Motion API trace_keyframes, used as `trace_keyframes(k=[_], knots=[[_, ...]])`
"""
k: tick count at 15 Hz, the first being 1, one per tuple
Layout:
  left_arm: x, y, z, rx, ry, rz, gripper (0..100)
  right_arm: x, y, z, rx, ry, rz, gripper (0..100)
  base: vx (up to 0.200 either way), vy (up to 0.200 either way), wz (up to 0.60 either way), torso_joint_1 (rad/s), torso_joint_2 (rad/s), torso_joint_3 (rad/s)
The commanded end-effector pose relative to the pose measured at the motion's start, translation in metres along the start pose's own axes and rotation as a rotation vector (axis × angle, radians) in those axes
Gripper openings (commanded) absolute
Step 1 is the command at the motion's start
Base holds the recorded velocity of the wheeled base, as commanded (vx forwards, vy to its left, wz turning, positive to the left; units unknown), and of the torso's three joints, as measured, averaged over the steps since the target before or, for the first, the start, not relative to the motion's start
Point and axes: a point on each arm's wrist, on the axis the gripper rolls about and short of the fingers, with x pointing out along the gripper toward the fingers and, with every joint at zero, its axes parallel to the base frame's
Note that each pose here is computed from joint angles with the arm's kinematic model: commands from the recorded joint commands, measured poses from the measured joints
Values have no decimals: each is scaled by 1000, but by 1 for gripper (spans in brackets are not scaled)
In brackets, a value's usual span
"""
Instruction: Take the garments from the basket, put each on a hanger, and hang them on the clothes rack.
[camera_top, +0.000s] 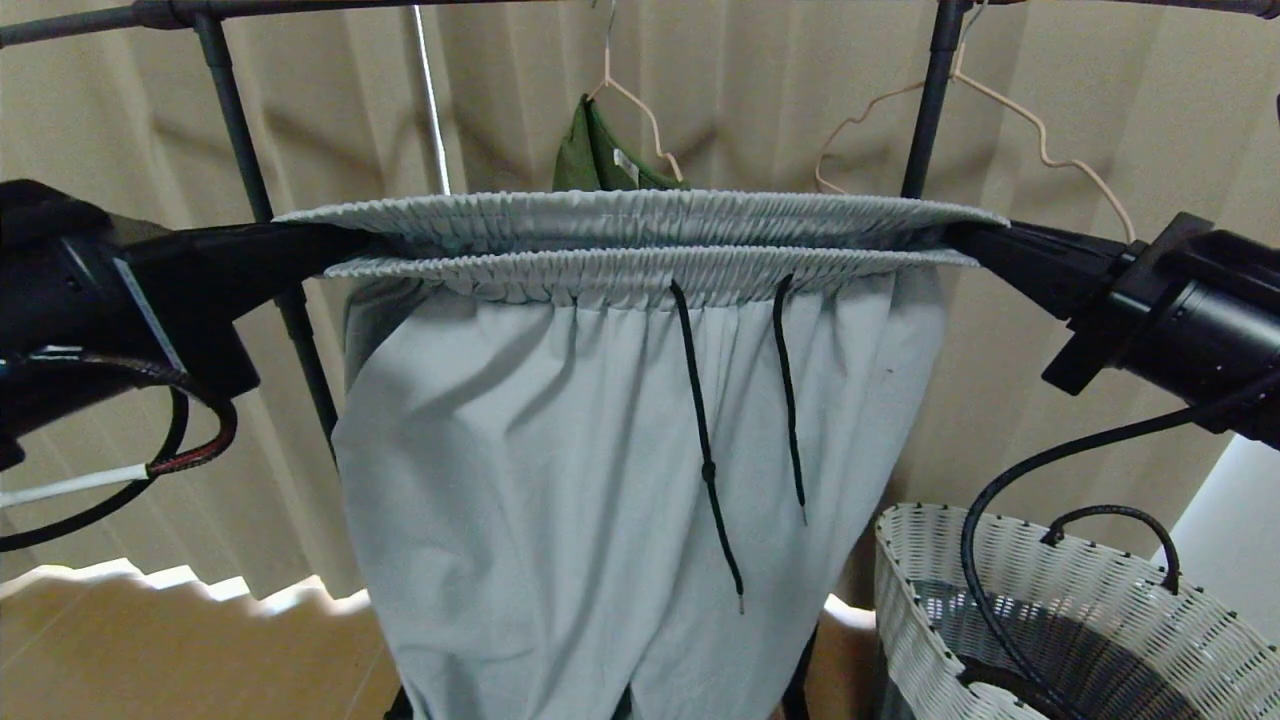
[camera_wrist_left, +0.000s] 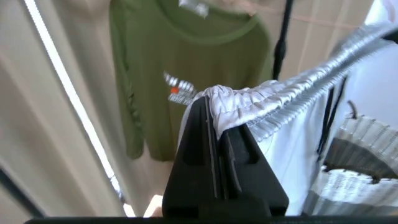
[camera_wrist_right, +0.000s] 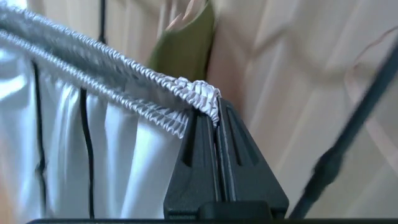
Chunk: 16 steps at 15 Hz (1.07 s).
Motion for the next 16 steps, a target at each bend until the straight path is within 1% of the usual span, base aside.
trace_keyframes(k=[1, 4, 5, 8, 12, 13, 15, 16], knots=[[10, -2, 1, 1, 6, -9, 0, 1, -2, 3, -4, -10, -9, 0, 0, 0, 0, 0, 0, 0], [21, -3, 13, 4, -16, -10, 0, 4, -4, 10, -9, -33, -11, 0, 0, 0, 0, 0, 0, 0], [26, -4, 10, 5, -2, -10, 0, 4, -4, 9, -9, -31, -11, 0, 0, 0, 0, 0, 0, 0], [28, -5, 5, 6, 19, -18, 0, 6, -7, 8, -11, -26, -22, 0, 0, 0, 0, 0, 0, 0], [43, -8, -1, 6, 46, -27, 0, 5, -29, 7, -29, -7, -112, 0, 0, 0, 0, 0, 0, 0], [47, -9, 0, 6, 48, -25, 0, 3, -31, 7, -36, 4, -122, 0, 0, 0, 0, 0, 0, 0], [61, -9, 0, 7, 56, -24, 0, -10, -38, 8, -53, 69, -166, 0, 0, 0, 0, 0, 0, 0], [67, -10, -1, 7, 62, -23, 0, -14, -38, 10, -48, 84, -171, 0, 0, 0, 0, 0, 0, 0]])
